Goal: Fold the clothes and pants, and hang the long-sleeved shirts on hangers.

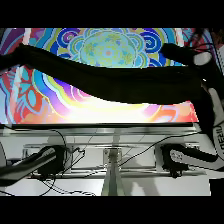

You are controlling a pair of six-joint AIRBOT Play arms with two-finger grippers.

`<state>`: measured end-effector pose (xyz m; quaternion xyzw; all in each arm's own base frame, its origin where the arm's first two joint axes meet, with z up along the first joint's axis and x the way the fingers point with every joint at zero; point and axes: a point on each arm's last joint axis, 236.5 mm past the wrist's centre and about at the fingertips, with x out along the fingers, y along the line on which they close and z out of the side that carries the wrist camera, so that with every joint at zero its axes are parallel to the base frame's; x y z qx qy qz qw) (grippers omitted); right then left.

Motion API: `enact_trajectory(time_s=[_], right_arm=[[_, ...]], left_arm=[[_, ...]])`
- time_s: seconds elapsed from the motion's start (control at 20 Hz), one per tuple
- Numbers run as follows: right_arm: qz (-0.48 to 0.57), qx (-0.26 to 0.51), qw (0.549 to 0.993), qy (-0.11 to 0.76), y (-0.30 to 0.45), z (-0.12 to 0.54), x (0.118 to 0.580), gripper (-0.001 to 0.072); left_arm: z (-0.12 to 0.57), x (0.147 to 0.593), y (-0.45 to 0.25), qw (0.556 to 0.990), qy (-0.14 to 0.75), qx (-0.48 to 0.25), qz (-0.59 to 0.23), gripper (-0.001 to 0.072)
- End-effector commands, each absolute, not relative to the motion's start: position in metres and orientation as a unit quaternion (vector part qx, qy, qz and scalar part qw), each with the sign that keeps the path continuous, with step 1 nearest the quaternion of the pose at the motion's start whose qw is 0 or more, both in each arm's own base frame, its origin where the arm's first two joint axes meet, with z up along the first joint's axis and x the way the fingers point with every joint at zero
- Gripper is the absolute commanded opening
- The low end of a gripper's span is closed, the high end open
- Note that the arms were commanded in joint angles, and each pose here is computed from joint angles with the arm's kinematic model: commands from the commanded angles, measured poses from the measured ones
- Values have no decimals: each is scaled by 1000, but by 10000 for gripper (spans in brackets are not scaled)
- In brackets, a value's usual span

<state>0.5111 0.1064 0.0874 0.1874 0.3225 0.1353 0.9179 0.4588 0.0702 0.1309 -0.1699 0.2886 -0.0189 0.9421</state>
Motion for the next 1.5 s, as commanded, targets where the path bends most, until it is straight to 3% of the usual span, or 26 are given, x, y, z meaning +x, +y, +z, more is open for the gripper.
enact_trajectory(time_s=[0.0,0.35,0.5,0.6,0.8,1.0,1.25,1.3,1.35,1.4,1.45], right_arm=[[234,214,871,376,258,71,501,29],[406,229,753,464,542,32,367,29],[447,217,731,467,593,32,323,28],[454,210,728,468,592,38,320,29],[417,113,760,486,508,42,376,29],[278,30,804,525,327,50,460,28],[116,72,857,497,113,105,519,29],[101,67,860,496,79,112,518,29],[90,58,858,502,50,113,513,29],[76,54,854,512,21,112,507,29],[55,65,851,519,-9,111,502,29]], left_arm=[[199,419,45,961,245,-119,-51,15],[210,393,6,947,260,-149,-114,15],[210,393,-3,945,262,-148,-125,15],[208,395,-11,943,266,-147,-135,15],[189,403,-65,920,296,-160,-203,15],[157,407,-176,867,339,-190,-311,15],[70,343,-351,783,426,-139,-431,29],[55,333,-369,777,434,-125,-439,249],[48,328,-377,774,438,-121,-441,591],[44,328,-378,773,441,-121,-440,693],[45,335,-370,778,439,-120,-433,694]])
